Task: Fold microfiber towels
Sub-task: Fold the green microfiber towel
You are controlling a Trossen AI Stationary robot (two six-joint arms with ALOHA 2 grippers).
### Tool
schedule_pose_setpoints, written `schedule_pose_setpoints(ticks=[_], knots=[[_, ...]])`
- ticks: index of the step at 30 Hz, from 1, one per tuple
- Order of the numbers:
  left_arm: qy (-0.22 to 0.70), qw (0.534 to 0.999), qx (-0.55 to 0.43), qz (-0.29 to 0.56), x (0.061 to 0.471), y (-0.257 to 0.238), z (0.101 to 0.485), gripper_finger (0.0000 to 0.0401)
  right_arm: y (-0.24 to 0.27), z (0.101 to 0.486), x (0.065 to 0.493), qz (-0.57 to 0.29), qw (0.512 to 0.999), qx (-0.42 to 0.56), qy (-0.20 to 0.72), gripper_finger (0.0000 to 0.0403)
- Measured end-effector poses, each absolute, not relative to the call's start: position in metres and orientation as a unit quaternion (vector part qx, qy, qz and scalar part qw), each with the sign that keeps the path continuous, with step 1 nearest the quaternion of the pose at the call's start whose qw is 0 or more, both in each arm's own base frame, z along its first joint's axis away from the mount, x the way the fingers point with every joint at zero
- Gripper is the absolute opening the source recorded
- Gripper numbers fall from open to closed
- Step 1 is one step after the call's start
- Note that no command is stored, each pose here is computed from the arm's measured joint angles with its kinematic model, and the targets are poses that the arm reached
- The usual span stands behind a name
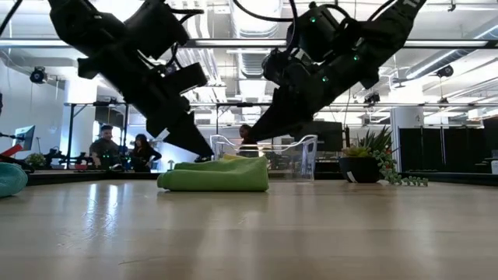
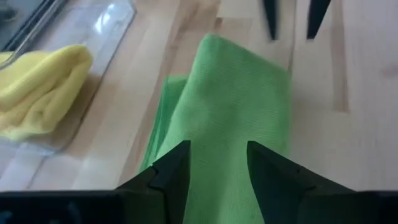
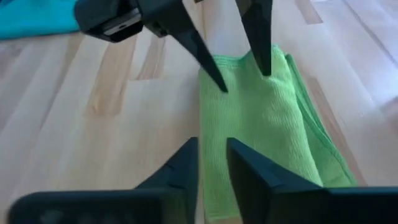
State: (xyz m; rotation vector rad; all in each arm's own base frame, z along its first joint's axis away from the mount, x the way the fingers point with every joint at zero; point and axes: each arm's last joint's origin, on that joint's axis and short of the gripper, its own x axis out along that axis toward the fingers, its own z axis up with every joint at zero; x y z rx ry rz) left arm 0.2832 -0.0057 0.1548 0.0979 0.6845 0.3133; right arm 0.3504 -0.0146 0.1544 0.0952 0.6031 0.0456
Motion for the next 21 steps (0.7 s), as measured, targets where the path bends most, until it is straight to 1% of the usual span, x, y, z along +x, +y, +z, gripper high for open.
schedule_pose_setpoints(ticks=[4, 7, 10, 14, 17, 19, 21], knots=[[0.336, 0.932, 0.048, 0.131, 0.29, -0.007, 0.154, 0.0141, -0.018, 0.151, 0.36, 0.023, 0.953, 0.038, 0.301, 0.0133], [0.344, 0.929, 0.058, 0.127, 0.291, -0.006, 0.149, 0.0141, -0.019, 0.144, 0.369, 0.024, 0.942, 0.031, 0.334, 0.0168], [0.353, 0.924, 0.058, 0.131, 0.292, -0.003, 0.141, 0.0141, -0.02, 0.134, 0.378, 0.028, 0.924, 0.021, 0.381, 0.0192], [0.377, 0.914, 0.059, 0.135, 0.29, 0.001, 0.132, 0.0141, -0.026, 0.13, 0.396, 0.02, 0.915, 0.026, 0.402, 0.0208], [0.383, 0.912, 0.056, 0.14, 0.288, 0.004, 0.13, 0.0141, -0.034, 0.13, 0.404, 0.006, 0.912, 0.038, 0.409, 0.0211], [0.391, 0.907, 0.057, 0.143, 0.285, 0.006, 0.13, 0.0141, -0.038, 0.136, 0.41, 0.002, 0.917, 0.038, 0.398, 0.0211], [0.391, 0.907, 0.057, 0.146, 0.285, 0.007, 0.131, 0.0141, -0.041, 0.139, 0.409, -0.001, 0.916, 0.038, 0.399, 0.0211]])
